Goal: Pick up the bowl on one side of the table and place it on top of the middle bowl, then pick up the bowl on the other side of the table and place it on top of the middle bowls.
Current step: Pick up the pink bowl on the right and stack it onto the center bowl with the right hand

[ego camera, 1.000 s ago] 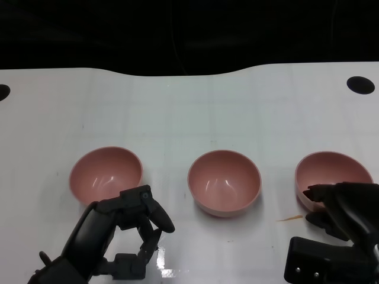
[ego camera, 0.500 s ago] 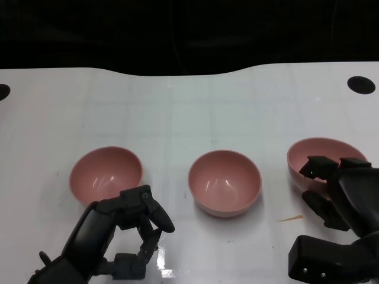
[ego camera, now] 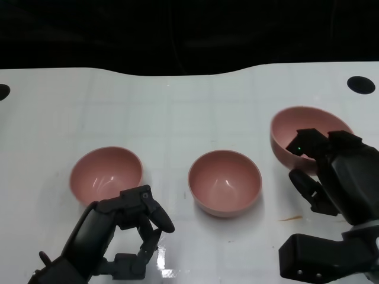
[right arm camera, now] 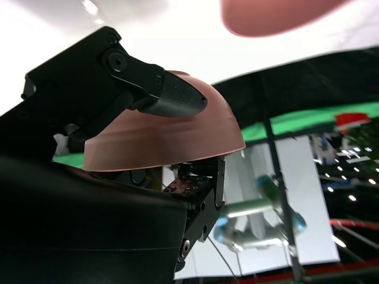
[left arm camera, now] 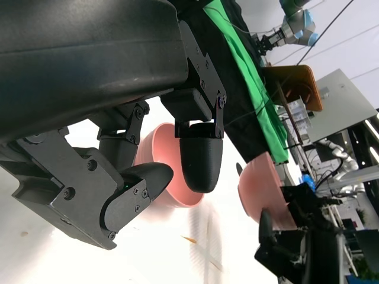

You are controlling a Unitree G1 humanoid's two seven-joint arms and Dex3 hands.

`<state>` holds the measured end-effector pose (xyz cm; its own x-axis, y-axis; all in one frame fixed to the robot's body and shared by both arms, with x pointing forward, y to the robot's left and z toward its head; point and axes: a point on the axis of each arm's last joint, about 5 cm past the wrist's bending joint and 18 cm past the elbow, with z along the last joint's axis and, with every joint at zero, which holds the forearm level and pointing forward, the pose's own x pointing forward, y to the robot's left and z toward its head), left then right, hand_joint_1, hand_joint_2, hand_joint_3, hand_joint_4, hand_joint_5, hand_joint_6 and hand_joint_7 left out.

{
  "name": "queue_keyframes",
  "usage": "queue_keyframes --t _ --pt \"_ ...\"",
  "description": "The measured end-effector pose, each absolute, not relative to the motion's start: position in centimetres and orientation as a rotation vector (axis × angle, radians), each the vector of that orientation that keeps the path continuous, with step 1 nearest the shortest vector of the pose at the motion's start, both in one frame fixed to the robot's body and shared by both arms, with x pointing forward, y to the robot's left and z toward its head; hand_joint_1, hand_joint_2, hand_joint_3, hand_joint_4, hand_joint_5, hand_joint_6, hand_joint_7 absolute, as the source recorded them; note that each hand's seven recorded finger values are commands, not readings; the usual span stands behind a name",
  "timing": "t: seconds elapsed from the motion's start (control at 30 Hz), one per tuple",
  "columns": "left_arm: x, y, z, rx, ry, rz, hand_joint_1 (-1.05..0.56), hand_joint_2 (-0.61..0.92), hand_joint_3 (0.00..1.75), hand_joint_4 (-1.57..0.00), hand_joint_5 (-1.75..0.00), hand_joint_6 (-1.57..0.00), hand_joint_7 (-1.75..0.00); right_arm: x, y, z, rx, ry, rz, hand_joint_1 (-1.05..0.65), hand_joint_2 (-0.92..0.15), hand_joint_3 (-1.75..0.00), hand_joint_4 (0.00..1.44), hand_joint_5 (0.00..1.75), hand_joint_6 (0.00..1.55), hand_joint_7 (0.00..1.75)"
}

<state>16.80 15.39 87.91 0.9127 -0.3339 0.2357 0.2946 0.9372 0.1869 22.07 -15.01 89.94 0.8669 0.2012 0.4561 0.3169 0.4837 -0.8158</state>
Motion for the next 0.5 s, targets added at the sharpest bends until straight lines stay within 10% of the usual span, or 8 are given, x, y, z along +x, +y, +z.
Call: queue_keyframes --t 0.5 --pt "16.8 15.4 87.9 0.149 -0.269 -0.325 -0.13 0.39 1.26 -0.75 -1.54 -0.75 -1.26 22.6 -12.2 91.4 -0.971 -0.688 0.032 -0.17 -0.18 -1.48 1.03 1.75 0.87 1.57"
